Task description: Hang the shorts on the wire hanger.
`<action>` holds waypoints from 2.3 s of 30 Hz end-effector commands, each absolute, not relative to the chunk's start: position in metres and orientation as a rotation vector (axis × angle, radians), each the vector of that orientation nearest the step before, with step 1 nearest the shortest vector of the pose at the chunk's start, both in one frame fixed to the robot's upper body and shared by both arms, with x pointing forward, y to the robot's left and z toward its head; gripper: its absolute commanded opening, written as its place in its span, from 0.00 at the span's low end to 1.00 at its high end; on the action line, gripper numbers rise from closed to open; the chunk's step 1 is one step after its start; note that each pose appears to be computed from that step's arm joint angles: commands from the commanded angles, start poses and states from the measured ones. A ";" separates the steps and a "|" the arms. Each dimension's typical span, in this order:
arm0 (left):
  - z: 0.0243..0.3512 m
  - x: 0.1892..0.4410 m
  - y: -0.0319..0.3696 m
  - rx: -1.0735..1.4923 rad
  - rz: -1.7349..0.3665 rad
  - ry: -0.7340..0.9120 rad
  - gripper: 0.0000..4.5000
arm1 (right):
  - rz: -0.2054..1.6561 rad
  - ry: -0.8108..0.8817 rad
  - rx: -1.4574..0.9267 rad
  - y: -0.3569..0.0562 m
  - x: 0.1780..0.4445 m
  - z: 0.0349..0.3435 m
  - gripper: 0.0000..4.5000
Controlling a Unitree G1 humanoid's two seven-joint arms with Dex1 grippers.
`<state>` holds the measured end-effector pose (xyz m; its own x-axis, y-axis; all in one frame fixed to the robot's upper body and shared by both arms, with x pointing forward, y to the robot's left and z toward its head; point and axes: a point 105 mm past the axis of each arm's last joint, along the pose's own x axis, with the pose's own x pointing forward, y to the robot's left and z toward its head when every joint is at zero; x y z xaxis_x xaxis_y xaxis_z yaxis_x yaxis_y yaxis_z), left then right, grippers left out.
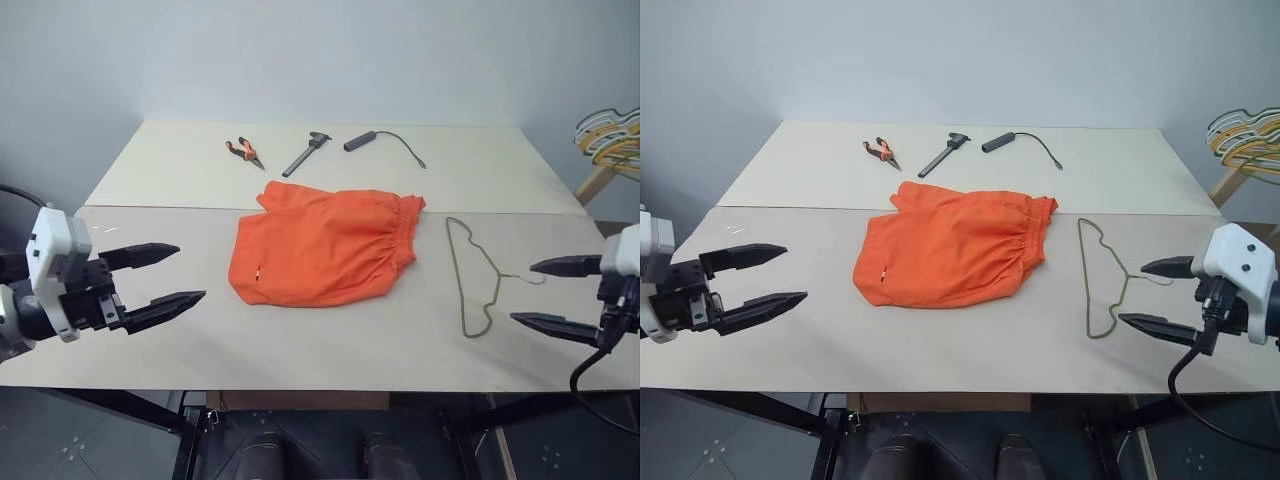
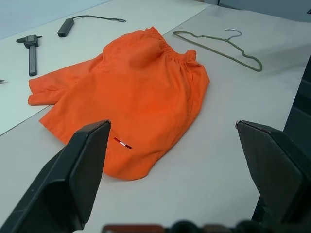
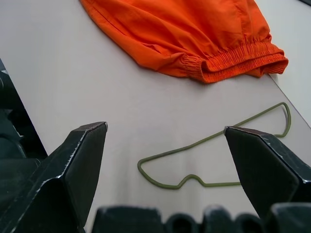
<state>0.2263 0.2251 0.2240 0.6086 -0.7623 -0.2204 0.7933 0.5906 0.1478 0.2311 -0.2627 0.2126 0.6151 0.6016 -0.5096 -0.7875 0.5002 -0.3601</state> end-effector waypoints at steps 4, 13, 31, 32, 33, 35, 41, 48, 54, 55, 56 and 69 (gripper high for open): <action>0.233 0.224 0.225 0.260 -0.912 0.117 1.00 | 0.863 0.290 -0.640 -0.259 0.231 0.221 1.00; 0.234 0.224 0.224 0.256 -0.913 0.110 1.00 | 0.879 0.273 -0.633 -0.251 0.235 0.222 1.00; 0.236 0.229 0.213 0.258 -0.943 0.088 1.00 | 0.903 0.156 -1.039 -0.195 0.286 0.178 1.00; 0.235 0.230 0.212 0.256 -0.945 0.086 1.00 | 0.909 0.139 -1.072 -0.188 0.291 0.171 1.00; 0.235 0.231 0.212 0.254 -0.947 0.084 1.00 | 0.914 0.127 -1.093 -0.183 0.295 0.166 1.00; 0.234 0.232 0.209 0.251 -0.954 0.082 1.00 | 0.946 0.111 -1.150 -0.172 0.302 0.153 1.00; 0.232 0.235 0.202 0.251 -0.973 0.074 1.00 | 0.862 0.047 -1.371 -0.150 0.348 0.123 1.00; 0.230 0.235 0.199 0.245 -0.979 0.069 1.00 | 0.804 -0.031 -1.584 -0.147 0.384 0.121 1.00; 0.229 0.235 0.197 0.244 -0.981 0.065 1.00 | 0.958 -0.054 -1.643 -0.136 0.386 0.105 0.87; 0.229 0.235 0.197 0.244 -0.980 0.065 1.00 | 0.980 -0.050 -1.646 -0.136 0.386 0.103 0.80; 0.229 0.235 0.197 0.244 -0.979 0.065 1.00 | 0.988 -0.047 -1.653 -0.136 0.387 0.102 0.72; 0.190 0.241 0.197 0.421 -0.969 0.168 1.00 | 1.027 -0.154 -1.645 -0.140 0.368 0.113 0.01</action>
